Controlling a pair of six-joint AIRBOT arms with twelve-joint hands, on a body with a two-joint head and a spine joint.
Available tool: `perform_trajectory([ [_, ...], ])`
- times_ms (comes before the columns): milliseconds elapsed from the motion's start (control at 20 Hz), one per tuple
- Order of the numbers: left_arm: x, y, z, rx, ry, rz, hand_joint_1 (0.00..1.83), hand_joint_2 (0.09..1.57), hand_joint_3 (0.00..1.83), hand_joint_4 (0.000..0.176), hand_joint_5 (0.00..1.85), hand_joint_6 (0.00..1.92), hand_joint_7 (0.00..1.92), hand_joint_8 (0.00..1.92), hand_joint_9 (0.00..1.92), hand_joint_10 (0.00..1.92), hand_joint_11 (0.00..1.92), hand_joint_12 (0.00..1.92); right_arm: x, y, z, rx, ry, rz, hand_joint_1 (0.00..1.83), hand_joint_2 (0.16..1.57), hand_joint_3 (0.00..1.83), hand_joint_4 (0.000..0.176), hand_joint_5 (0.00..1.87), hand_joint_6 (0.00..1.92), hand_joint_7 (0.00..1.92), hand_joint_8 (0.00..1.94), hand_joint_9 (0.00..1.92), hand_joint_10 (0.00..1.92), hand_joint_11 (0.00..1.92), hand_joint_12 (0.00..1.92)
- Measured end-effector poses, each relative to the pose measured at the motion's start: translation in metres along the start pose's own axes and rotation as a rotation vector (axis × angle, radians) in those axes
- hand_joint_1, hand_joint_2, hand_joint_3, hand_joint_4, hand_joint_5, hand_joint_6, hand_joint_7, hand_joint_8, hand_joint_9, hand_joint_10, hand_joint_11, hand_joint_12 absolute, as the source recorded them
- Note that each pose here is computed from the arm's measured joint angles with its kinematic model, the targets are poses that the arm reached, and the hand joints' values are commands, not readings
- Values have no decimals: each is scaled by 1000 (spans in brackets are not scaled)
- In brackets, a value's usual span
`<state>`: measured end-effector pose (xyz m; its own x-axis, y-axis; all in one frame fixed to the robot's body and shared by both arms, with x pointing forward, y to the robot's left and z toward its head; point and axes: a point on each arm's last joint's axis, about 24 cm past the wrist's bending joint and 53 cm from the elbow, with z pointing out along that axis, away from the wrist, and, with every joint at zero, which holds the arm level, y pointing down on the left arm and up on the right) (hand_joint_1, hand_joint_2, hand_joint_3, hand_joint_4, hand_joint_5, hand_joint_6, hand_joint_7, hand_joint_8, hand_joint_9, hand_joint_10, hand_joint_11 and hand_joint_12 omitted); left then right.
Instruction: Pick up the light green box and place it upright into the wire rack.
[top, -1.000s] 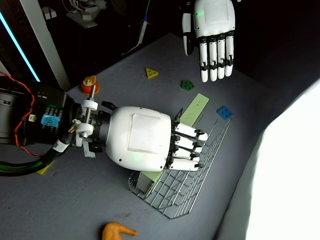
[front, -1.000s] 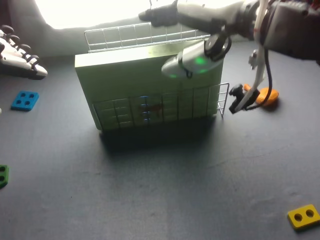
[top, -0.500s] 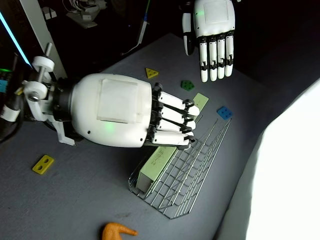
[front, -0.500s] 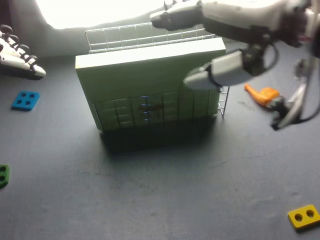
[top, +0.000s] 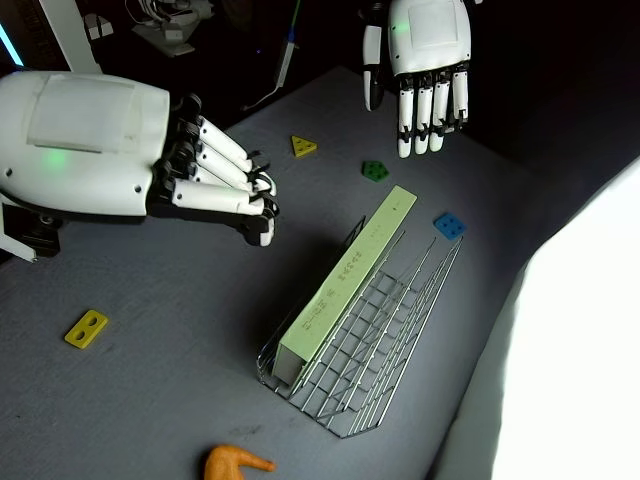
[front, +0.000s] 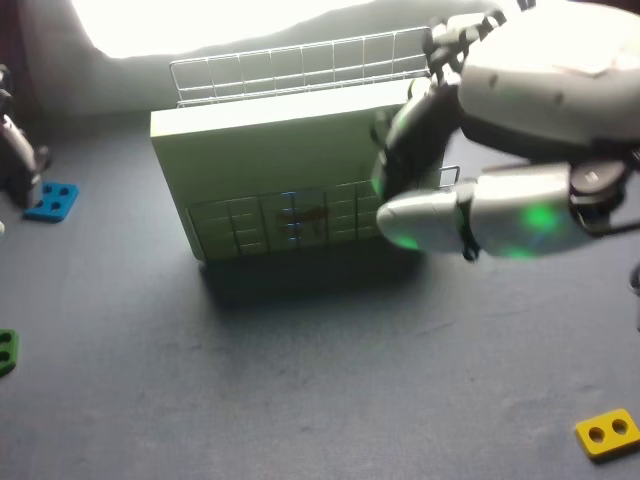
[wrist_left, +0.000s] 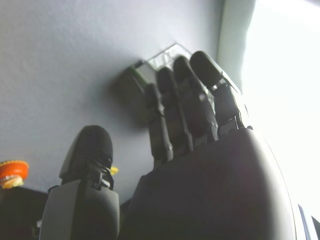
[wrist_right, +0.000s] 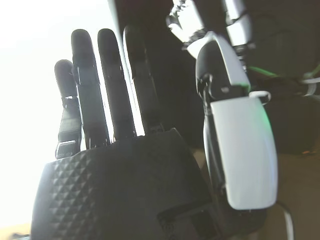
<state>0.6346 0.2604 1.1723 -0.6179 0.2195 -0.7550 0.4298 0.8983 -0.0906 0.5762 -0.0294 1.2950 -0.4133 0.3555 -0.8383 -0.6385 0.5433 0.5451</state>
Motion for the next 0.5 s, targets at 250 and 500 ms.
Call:
perform_trajectory([
  [250,-5,13,1,-18,-9,-20,461,1376,3,0,714,1565,976,1685,981,1910,861,1921,5,9,-9,-12,4,-50,117,1364,1,0,959,1767,1131,1756,1093,1920,1092,1921],
  [500,-3,25,1,-35,-5,-36,755,1366,3,149,562,1676,943,1739,983,1921,890,1921,20,-5,-13,13,21,-94,148,1365,0,0,1008,1807,1164,1832,1148,1921,1160,1921],
])
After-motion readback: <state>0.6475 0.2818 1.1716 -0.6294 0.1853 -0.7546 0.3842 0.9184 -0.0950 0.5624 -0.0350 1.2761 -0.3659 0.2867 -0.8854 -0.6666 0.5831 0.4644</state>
